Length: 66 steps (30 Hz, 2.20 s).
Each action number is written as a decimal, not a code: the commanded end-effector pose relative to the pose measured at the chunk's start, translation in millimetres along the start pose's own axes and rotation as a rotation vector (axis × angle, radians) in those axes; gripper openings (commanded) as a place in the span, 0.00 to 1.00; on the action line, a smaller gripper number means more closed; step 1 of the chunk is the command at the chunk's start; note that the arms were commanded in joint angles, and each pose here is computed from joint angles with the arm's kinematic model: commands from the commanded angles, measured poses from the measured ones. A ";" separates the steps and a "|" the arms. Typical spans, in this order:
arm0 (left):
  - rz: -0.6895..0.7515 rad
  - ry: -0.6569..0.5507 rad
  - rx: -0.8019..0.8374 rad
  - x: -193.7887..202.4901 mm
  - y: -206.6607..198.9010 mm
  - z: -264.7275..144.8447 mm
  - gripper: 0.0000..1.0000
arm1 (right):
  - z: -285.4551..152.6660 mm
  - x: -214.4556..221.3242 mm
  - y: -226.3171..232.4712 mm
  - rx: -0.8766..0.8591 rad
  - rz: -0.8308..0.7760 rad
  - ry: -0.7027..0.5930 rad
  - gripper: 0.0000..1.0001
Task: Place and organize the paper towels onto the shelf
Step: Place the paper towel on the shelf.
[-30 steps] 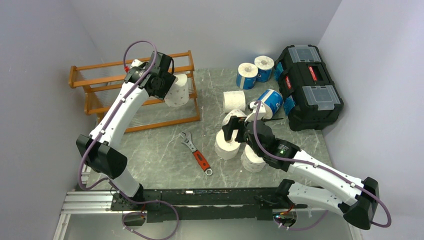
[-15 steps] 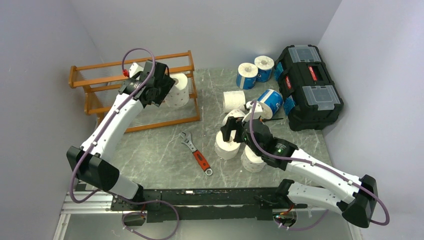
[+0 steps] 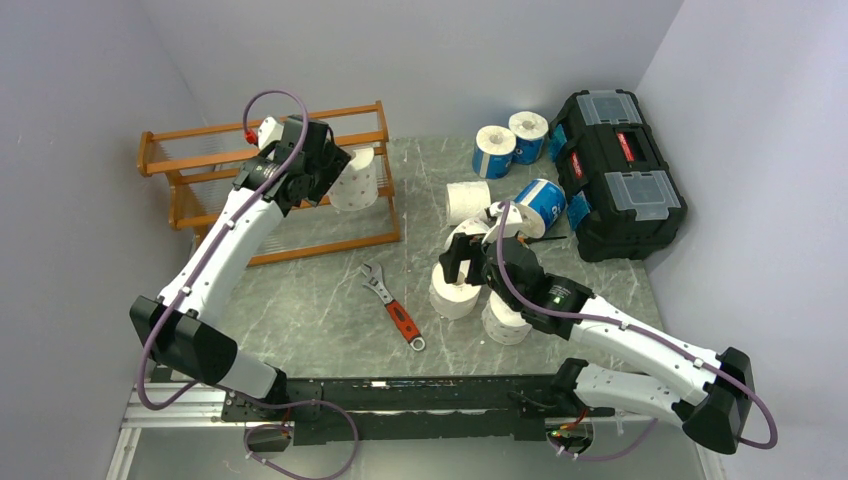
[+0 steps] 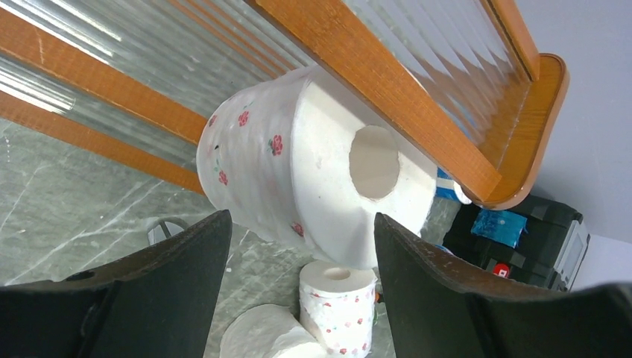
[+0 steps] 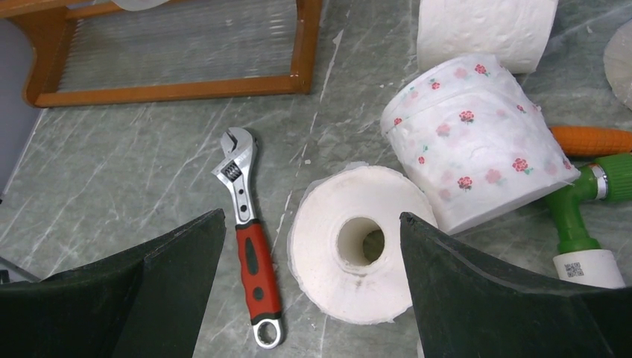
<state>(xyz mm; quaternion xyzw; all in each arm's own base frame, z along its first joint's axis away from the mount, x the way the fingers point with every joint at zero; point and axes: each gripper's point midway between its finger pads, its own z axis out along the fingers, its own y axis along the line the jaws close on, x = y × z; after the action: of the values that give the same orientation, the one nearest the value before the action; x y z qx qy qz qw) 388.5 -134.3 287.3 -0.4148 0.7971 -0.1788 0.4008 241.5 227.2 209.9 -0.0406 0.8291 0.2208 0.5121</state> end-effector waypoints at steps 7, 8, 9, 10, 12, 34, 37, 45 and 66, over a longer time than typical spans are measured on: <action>0.118 -0.088 0.183 -30.1 -12.5 -53.7 0.78 | -7.6 -39.7 18.5 -0.068 -0.002 -0.101 0.89; 0.156 -0.106 0.201 -31.8 -8.7 -57.7 0.79 | -7.7 -40.5 19.4 -0.072 -0.005 -0.105 0.89; 0.197 -0.125 0.223 -32.6 -4.4 -61.1 0.82 | -7.8 -41.7 19.5 -0.074 -0.006 -0.111 0.89; 0.243 -0.149 0.249 -33.5 -0.1 -64.1 0.83 | -7.7 -42.7 19.6 -0.076 -0.007 -0.116 0.89; 0.323 -0.181 0.289 -30.8 11.0 -66.1 0.86 | -7.4 -43.2 20.5 -0.080 -0.010 -0.122 0.89; 0.843 -0.356 0.625 7.3 20.6 -52.6 0.98 | -9.8 -30.0 12.0 -0.069 0.003 -0.102 0.89; 0.902 -0.371 0.660 12.7 15.4 -46.5 0.96 | -11.2 -30.7 11.4 -0.067 0.003 -0.102 0.89; 0.939 -0.354 0.679 22.5 6.3 -26.3 0.96 | -14.4 -31.4 6.4 -0.052 -0.006 -0.108 0.89; 0.909 -0.330 0.580 27.1 -0.5 26.7 0.90 | -13.3 -30.9 2.5 -0.032 -0.020 -0.107 0.89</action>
<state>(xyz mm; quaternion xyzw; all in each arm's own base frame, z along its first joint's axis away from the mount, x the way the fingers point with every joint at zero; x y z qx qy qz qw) 387.7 -152.2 226.0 0.0903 0.7702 -0.1267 0.6186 241.9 225.2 237.4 -0.0525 0.8016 0.2379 0.5459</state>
